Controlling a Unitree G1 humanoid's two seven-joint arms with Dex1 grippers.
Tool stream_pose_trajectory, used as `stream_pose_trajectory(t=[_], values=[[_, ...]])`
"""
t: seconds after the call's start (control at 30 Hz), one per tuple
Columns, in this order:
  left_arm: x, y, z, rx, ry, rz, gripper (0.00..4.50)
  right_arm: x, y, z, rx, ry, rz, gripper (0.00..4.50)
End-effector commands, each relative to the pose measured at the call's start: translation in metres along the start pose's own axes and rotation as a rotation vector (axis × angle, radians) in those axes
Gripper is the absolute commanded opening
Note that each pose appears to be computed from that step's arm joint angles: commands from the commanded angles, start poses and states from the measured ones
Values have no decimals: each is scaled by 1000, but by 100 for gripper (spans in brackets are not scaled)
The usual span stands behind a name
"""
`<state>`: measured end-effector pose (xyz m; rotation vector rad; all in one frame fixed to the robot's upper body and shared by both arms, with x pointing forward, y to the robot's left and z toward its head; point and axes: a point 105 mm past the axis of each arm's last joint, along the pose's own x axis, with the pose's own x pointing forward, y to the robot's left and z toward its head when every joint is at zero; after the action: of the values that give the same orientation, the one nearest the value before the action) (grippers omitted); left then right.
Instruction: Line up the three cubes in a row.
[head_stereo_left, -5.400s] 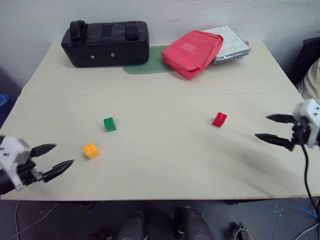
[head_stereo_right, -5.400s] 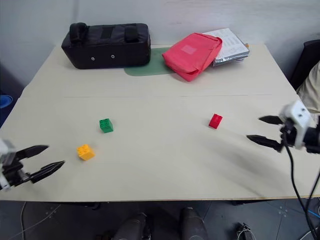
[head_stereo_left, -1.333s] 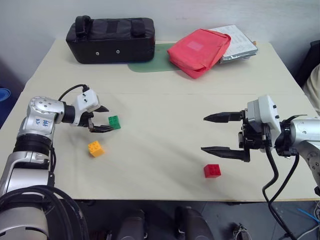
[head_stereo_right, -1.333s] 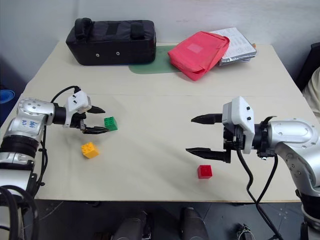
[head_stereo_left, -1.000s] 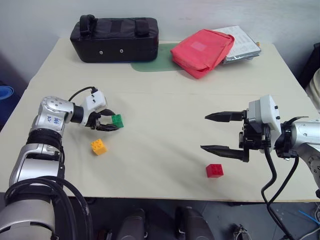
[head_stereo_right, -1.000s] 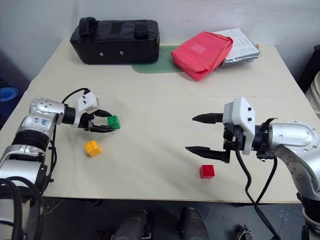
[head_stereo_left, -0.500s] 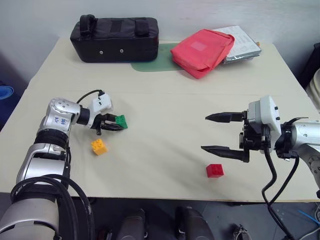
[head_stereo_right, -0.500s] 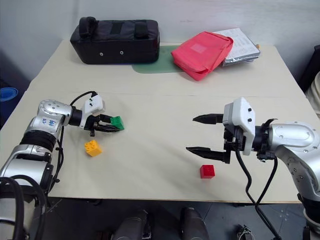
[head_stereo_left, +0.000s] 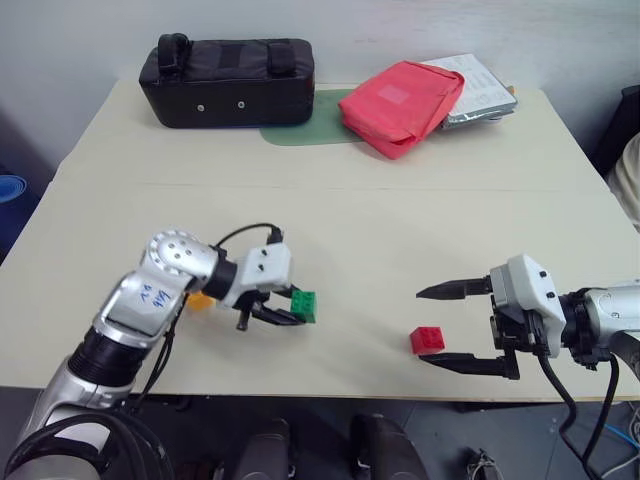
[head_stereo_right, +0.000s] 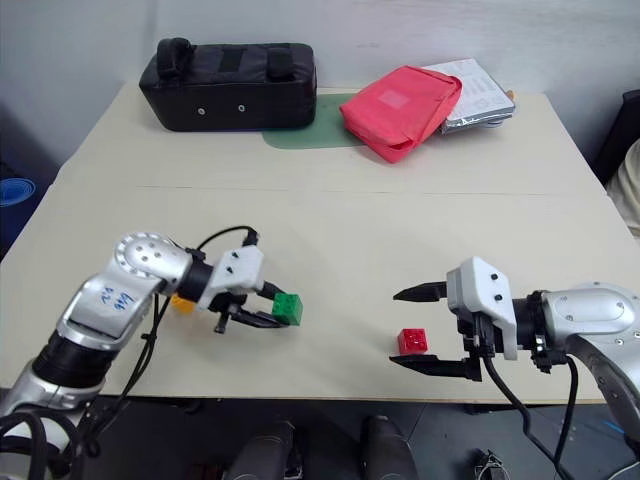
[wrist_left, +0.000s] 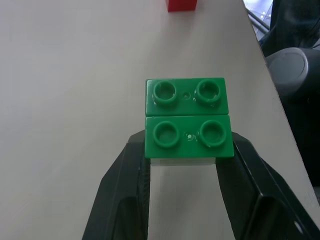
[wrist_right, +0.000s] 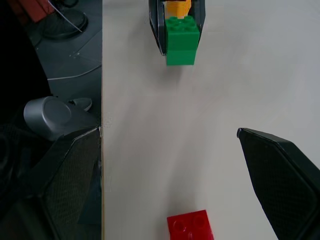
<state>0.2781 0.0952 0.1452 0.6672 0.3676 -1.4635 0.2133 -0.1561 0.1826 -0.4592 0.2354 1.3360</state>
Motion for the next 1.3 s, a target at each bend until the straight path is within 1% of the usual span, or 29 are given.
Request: stream_pose_trajectory(t=[0.03, 0.13, 0.3, 0.47, 0.63, 0.87, 0.93, 1.03, 1.13, 1.2, 1.3], values=[[10, -3, 1, 34, 17, 40, 149, -6, 4, 3, -60, 27, 5, 450], [21, -2, -2, 13, 19, 59, 149, -7, 4, 3, -51, 24, 0, 450], [36, -7, -5, 21, 10, 38, 149, -7, 6, 0, -43, 37, 9, 450], [37, -9, -2, 36, -5, 28, 149, -8, 7, -2, -39, 44, 8, 450], [41, -13, 0, 51, -10, -3, 149, -9, 9, -9, -46, 79, 16, 450], [41, -14, -4, 44, 12, -12, 149, -8, 8, -8, -49, 71, 4, 450], [40, -16, -4, 36, 7, -23, 221, -7, 8, -8, -50, 69, 2, 450], [41, -17, -4, 31, 5, -28, 303, -7, 6, -7, -51, 63, -3, 450], [41, -18, -4, 26, 5, -34, 403, -7, 3, -6, -55, 58, -12, 450], [41, -19, -5, 22, 4, -37, 447, -7, 1, -5, -59, 57, -15, 450], [40, -18, -5, 23, 2, -29, 447, -7, 0, -5, -61, 57, -16, 450]])
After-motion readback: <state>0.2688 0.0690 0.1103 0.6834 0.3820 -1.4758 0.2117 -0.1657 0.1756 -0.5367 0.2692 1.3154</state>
